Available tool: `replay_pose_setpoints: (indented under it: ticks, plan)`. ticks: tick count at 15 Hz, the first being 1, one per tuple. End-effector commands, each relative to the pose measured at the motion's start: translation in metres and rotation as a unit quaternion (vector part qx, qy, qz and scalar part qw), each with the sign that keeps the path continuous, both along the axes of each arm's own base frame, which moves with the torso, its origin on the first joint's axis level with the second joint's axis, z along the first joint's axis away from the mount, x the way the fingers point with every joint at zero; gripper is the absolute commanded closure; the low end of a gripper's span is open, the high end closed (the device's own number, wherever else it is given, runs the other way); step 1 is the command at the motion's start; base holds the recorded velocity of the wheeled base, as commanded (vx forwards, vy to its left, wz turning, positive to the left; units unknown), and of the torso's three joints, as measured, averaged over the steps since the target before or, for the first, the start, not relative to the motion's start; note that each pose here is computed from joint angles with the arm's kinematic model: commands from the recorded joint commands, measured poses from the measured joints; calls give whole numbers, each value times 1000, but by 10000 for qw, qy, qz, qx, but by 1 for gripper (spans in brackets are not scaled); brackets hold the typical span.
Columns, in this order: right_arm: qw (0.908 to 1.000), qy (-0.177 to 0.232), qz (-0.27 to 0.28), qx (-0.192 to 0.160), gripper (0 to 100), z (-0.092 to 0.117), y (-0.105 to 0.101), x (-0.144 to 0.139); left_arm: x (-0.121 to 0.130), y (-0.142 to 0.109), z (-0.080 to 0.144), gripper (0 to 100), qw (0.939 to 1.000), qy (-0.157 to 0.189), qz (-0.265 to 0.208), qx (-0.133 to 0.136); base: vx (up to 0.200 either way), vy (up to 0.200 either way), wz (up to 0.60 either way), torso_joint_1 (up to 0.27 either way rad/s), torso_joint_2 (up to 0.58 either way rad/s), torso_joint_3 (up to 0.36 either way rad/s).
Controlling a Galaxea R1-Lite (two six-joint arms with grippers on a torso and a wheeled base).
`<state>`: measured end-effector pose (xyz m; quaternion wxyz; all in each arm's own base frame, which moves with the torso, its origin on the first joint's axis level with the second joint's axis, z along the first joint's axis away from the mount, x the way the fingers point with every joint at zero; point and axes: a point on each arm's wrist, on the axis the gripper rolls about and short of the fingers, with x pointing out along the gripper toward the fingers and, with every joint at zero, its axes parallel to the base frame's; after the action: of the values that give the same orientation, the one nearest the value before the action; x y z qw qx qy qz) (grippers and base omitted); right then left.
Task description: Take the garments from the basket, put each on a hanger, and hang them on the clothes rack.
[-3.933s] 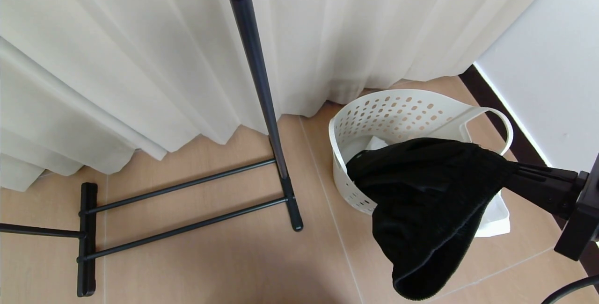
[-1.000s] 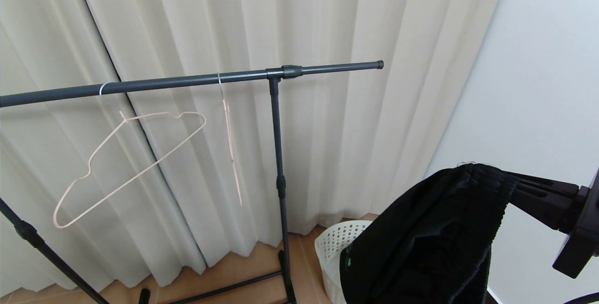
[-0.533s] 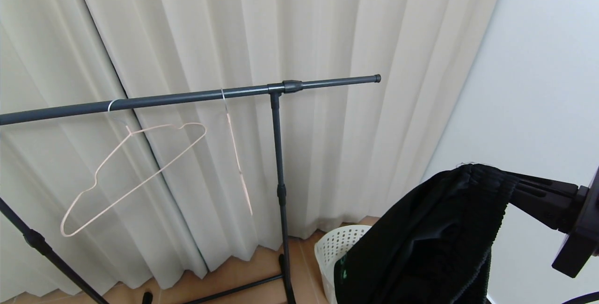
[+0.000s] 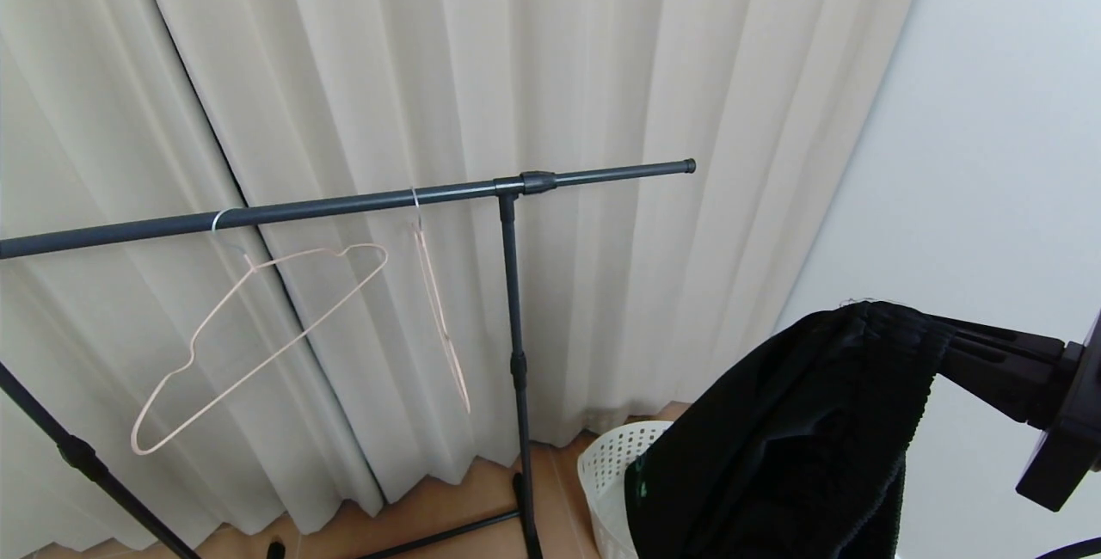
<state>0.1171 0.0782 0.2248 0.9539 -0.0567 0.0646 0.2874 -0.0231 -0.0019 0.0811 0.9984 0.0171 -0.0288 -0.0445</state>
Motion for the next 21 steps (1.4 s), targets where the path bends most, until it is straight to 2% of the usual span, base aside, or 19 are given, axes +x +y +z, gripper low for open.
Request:
replay_pose_setpoints:
  ticks: [1, 9, 11, 13, 19, 21]
  plan:
    - [10000, 12, 1, -10, 100, -1, 0, 0, 0, 0, 0, 0, 10000, 5, -2, 2, 0, 0, 0, 139, -276, -163]
    - [10000, 10, -8, 0, 100, -1, -1, 0, 0, 0, 0, 0, 10000, 5, -2, 2, 0, 0, 0, 84, -185, -100]
    - [9997, 52, -210, -62, 100, -4, -5, 3, 0, 0, 0, 0, 10000, 4, -2, 9, 0, 0, 0, 0, 0, 0]
    - [9995, -40, -202, -226, 100, -5, -6, 3, 0, 0, 0, 0, 10000, 4, -2, 9, 0, 0, 600, 5, 2, 0]
    - [9995, -31, -200, -240, 100, -6, -6, 3, 0, 0, 0, 0, 10000, 4, -2, 9, 0, 0, 600, 3, 2, 3]
    - [9995, -46, -198, -249, 100, -6, -7, 2, 0, 0, 0, 0, 10000, 4, -10, 10, 0, 0, 0, 0, 0, 0]
